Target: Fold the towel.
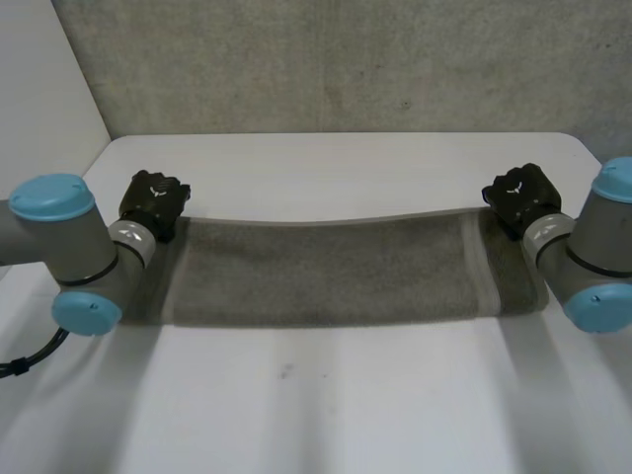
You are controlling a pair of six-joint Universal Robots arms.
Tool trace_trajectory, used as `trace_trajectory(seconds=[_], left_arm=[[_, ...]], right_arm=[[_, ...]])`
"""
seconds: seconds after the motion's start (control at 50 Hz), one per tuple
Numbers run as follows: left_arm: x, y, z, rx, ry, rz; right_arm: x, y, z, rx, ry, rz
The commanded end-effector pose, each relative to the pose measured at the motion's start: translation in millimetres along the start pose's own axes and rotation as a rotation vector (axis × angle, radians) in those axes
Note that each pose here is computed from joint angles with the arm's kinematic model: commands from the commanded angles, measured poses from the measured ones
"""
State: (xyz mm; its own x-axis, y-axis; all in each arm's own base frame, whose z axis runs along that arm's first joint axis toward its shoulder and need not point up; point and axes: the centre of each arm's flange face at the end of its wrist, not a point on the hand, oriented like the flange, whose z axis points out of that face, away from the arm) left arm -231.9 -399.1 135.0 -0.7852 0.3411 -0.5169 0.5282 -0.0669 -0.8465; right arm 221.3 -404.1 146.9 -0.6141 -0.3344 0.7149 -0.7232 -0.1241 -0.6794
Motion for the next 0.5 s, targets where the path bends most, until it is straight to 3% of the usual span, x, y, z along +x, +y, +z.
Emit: trace_trajectory(seconds=[0.02,0.22,0.36,0.5], left_arm=[[7,6,20,0.021,-0.001,0.006],[14,11,27,0.030,0.008,-0.003],[8,-23,17,0.088,0.002,-0.024],[-22,-80,-47,0.156,-0.027,-0.153]], right_arm=[[-2,5,21,-0.019,0.030,-0.010],[6,6,30,-0.046,0.085,-0.021],[56,-37,3,0.022,0.187,0.089],[87,-71,-41,0.091,0.235,0.197]])
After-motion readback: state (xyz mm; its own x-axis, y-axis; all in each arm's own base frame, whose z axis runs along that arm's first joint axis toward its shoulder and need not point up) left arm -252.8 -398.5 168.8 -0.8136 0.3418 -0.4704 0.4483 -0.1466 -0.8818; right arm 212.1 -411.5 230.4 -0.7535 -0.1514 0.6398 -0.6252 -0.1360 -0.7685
